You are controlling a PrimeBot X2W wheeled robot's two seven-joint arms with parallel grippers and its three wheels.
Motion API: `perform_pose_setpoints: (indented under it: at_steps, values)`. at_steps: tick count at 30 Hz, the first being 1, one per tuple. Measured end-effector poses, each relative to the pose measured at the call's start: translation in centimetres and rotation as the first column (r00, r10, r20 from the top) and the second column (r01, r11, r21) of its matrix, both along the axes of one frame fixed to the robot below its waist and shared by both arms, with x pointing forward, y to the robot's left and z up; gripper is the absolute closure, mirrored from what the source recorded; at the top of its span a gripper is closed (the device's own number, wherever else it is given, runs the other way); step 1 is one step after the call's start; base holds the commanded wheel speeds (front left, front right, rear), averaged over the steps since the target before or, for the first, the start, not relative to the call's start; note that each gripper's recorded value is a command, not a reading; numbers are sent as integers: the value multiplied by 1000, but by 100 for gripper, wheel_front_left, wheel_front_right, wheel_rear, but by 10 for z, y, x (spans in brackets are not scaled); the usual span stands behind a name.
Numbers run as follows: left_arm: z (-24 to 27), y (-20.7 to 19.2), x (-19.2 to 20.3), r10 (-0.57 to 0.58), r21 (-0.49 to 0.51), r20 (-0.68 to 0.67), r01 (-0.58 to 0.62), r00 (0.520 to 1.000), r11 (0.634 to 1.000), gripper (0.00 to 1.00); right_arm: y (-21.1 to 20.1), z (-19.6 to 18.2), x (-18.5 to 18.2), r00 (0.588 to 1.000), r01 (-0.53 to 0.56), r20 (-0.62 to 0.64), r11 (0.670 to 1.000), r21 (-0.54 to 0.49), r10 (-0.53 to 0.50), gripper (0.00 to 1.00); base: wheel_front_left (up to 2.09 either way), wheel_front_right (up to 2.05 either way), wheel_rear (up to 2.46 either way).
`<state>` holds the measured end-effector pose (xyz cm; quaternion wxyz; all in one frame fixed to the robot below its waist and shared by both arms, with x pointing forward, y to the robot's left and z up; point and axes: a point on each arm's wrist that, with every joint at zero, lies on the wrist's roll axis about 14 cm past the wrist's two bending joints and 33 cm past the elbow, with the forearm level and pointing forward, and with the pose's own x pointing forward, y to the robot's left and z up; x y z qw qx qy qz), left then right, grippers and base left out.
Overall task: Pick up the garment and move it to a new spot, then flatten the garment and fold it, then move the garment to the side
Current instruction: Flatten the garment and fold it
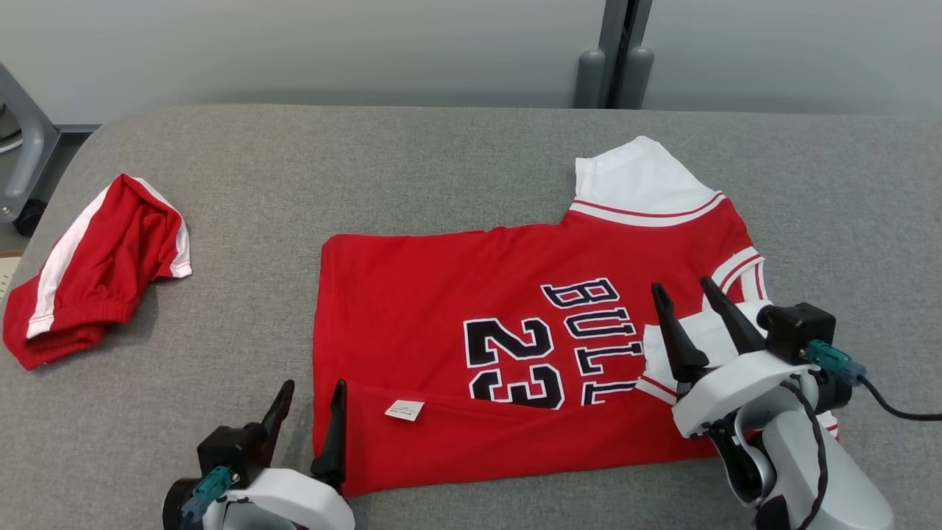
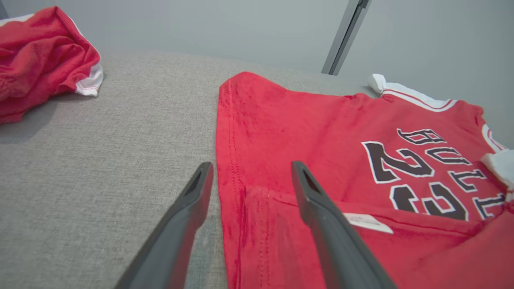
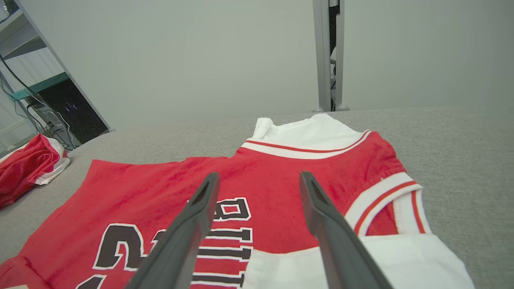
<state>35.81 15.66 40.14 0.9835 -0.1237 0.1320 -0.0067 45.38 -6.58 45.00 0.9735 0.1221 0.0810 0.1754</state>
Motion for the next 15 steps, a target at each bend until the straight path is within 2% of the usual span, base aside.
perform_pose_setpoints:
  at_steps: [8, 15]
  values:
    - [19, 5, 24, 12, 29, 65, -14, 998, 999, 0, -35, 24, 15, 991, 103, 94, 994, -26, -100, 0, 0, 0, 0]
    - [30, 8, 63, 12, 77, 98, -19, 995, 997, 0, -56, 18, 21, 983, 160, 104, 985, -67, -152, 0, 0, 0, 0]
